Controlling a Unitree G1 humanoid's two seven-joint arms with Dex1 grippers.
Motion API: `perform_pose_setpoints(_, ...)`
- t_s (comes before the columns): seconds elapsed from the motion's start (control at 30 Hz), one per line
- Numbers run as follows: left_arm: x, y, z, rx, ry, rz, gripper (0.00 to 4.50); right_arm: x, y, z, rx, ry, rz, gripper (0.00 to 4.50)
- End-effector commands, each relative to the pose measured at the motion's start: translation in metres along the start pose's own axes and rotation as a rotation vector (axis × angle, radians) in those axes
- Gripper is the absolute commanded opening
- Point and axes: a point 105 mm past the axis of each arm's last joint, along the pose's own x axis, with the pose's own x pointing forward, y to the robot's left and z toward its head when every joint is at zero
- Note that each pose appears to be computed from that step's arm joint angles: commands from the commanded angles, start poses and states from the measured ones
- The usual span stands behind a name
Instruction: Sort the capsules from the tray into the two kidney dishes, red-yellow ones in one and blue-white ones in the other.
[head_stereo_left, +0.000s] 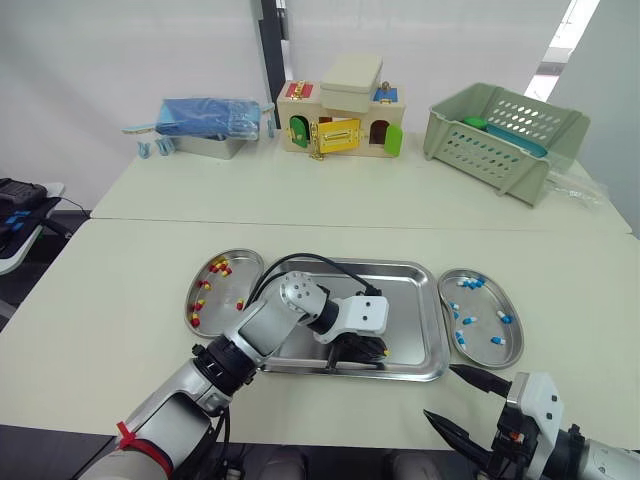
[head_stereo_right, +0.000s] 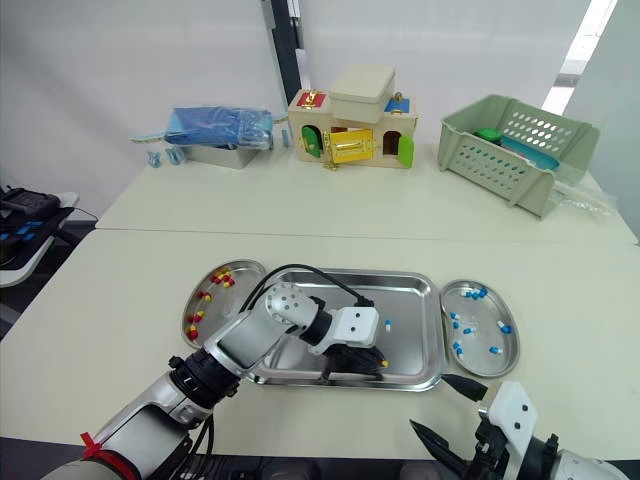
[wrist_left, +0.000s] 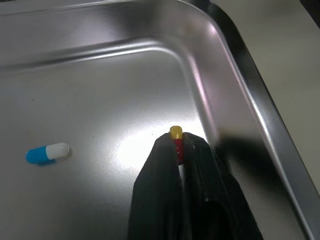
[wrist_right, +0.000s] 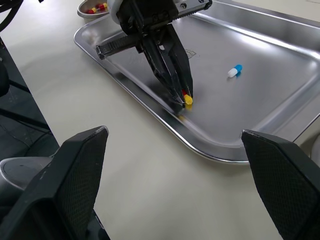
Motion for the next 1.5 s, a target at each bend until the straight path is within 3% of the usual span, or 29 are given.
perform_pose_setpoints(0.03,0.002,-0.002,-0.001,0.013,0.014,-0.012,0.07,0.001,0.005,0.007,-0.007,-0.033,0.013,4.50)
perform_pose_setpoints(0.27,-0.004,-0.002,0.013,0.019,-0.042,-0.011,0.07,0.002,0.007,0.007,-0.011,-0.036,0.033,4.50)
perform_pose_setpoints(0.43,-0.032,0.010,0.020,-0.050,-0.101,0.075,0.07,0.002,0.011,0.007,-0.020,-0.039,0.068,4.50)
perform_pose_setpoints(0.57,-0.074,0.022,0.004,-0.145,-0.089,0.227,0.07,0.003,0.014,0.007,-0.043,-0.036,0.120,4.50)
perform_pose_setpoints(0.77,-0.124,0.014,-0.022,-0.274,-0.053,0.390,0.07,0.002,0.016,0.004,-0.066,-0.029,0.184,4.50)
perform_pose_setpoints(1.07,-0.222,-0.025,-0.101,-0.574,0.128,0.776,0.07,0.004,0.006,-0.004,-0.085,0.007,0.261,4.50)
perform_pose_setpoints(1.47,-0.225,-0.025,-0.110,-0.617,0.109,0.840,0.07,0.009,0.000,-0.002,-0.096,-0.011,0.270,4.50)
perform_pose_setpoints(1.5,-0.225,-0.024,-0.110,-0.618,0.107,0.840,0.30,0.009,-0.001,-0.001,-0.097,-0.011,0.266,4.50)
